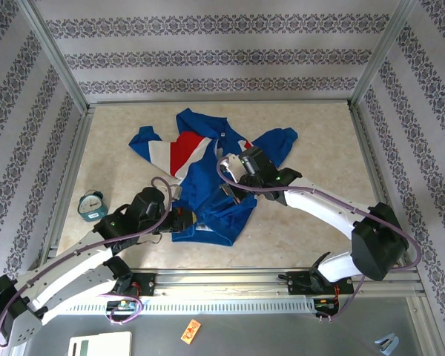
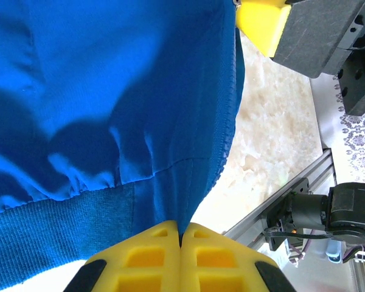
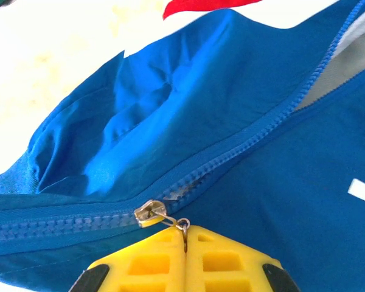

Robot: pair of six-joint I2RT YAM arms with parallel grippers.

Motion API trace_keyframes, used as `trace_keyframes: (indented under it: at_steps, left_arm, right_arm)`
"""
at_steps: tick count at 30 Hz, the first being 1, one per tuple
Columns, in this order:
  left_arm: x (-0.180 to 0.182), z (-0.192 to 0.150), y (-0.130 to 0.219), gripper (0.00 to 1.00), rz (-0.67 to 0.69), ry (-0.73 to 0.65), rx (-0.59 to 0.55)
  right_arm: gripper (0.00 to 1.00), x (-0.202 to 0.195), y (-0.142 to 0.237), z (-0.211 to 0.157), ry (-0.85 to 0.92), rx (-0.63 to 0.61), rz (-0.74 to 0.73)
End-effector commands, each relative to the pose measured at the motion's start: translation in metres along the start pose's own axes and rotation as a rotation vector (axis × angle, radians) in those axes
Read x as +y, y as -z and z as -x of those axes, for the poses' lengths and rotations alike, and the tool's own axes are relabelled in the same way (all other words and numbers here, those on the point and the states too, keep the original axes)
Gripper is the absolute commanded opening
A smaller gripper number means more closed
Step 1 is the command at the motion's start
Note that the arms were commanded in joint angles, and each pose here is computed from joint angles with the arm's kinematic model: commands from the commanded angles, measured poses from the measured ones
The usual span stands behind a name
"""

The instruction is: Zip up the jacket

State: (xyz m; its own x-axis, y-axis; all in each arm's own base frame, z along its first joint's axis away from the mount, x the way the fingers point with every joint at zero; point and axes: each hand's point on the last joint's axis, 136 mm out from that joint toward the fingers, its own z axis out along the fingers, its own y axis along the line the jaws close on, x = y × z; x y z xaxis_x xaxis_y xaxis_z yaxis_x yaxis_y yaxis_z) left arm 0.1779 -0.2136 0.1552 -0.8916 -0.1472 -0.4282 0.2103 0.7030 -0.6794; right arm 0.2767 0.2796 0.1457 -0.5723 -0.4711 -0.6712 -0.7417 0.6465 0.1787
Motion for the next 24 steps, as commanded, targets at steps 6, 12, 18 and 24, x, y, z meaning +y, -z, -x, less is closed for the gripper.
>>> trace_keyframes:
  at_steps: [6,12,18,24]
  left_arm:
    - [0.017,-0.007,0.014,0.00,0.071,0.004,0.016]
    - [0.022,-0.006,0.021,0.00,0.090,0.007,0.007]
    - [0.025,-0.007,0.026,0.00,0.107,0.006,0.010]
    - [0.032,-0.007,0.033,0.00,0.142,0.009,-0.003]
  right_arm:
    - [0.00,-0.038,0.022,0.019,-0.020,-0.045,-0.120]
    - [0.00,-0.056,0.030,0.025,-0.051,-0.071,-0.158]
    - [0.00,-0.072,0.040,0.033,-0.073,-0.103,-0.190]
    - [0.00,-0.087,0.051,0.032,-0.095,-0.109,-0.226]
